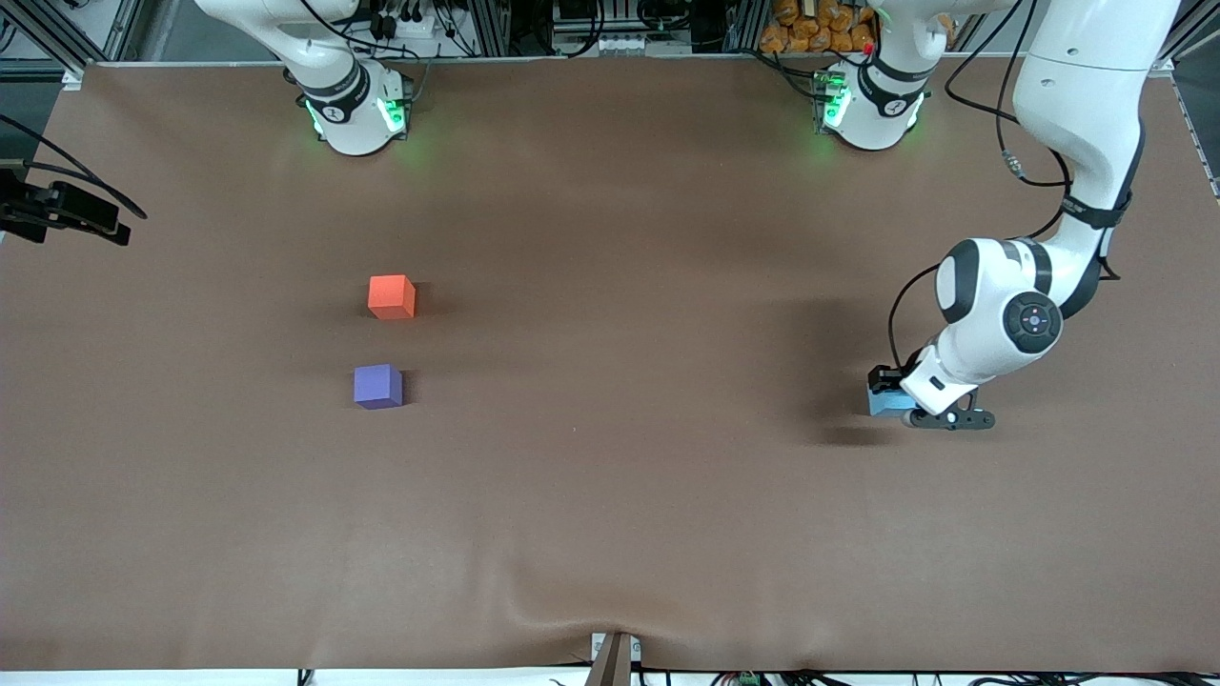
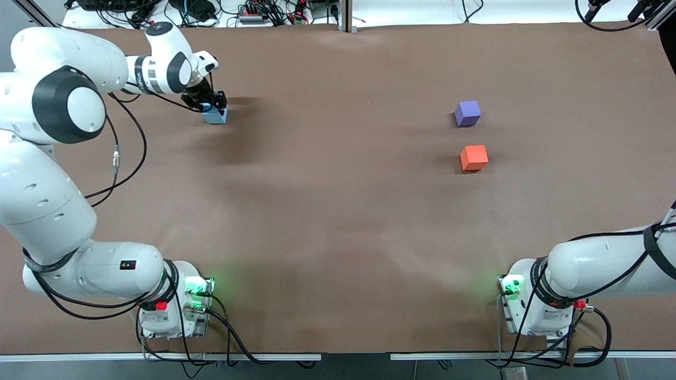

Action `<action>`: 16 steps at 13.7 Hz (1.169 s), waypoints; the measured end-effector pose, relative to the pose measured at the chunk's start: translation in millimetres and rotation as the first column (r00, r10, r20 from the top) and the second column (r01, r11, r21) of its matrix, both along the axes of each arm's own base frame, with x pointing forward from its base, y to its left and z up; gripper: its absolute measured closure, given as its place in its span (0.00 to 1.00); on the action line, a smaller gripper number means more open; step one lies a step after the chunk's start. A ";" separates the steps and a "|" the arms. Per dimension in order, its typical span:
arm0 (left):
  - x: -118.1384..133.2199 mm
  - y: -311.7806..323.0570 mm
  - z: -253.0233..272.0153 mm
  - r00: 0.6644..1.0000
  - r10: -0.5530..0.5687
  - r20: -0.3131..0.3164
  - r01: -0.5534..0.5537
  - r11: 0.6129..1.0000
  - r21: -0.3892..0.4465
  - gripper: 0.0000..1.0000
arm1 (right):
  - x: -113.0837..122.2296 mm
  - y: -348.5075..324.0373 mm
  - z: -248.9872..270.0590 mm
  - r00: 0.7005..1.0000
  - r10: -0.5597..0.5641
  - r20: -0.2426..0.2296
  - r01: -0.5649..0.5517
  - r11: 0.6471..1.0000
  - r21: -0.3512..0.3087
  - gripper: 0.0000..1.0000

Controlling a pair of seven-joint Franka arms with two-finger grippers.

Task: Place blue block between orange and purple blocks
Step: 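Close the left gripper on the light-blue block, then carry the blue block toward the middle while the right gripper reaches over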

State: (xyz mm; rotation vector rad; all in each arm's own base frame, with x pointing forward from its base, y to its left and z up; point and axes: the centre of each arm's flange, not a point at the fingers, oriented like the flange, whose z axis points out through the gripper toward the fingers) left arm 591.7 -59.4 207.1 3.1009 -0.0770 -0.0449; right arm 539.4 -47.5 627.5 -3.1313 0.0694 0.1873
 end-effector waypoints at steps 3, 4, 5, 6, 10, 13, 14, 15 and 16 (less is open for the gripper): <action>-1.8 -34.1 2.2 0.998 -0.062 0.006 0.062 0.998 -0.002 0.39 | 0.0 -0.1 -0.2 1.000 0.000 0.000 0.000 1.000 0.000 0.00; -1.9 -55.2 6.2 0.995 -0.096 0.012 0.096 0.995 -0.004 0.39 | 0.0 -0.1 -0.3 1.000 0.000 -0.001 0.000 1.000 0.000 0.00; -2.3 -81.4 12.3 0.990 -0.138 0.015 0.138 0.990 -0.006 0.39 | 0.0 -0.1 -0.5 1.000 0.000 -0.001 0.000 1.000 0.000 0.00; -2.8 -112.3 21.6 0.983 -0.185 0.016 0.185 0.983 -0.009 0.39 | 0.1 0.0 -1.0 1.000 0.000 -0.002 0.000 1.000 0.000 0.00; -19.0 -271.5 85.7 0.954 -0.295 0.061 0.297 0.954 -0.030 0.39 | 6.6 8.1 -12.5 1.000 0.014 -0.018 -0.014 1.000 0.007 0.00; -54.1 -399.2 101.2 0.920 -0.383 0.084 0.388 0.920 -0.054 0.39 | 25.6 47.0 -32.5 0.997 0.080 -0.008 -0.080 0.997 0.014 0.00; -65.3 -434.3 96.2 0.905 -0.415 0.094 0.422 0.904 -0.063 0.39 | 30.5 67.9 -38.6 0.994 0.113 -0.004 -0.113 0.994 0.014 0.00; -76.9 -465.1 87.6 0.888 -0.449 0.103 0.457 0.887 -0.069 0.39 | 34.9 92.0 -44.9 0.990 0.144 0.002 -0.144 0.990 0.012 0.00; -90.2 -492.2 76.4 0.870 -0.481 0.108 0.489 0.869 -0.070 0.39 | 38.7 117.3 -51.3 0.985 0.172 0.012 -0.173 0.985 0.009 0.00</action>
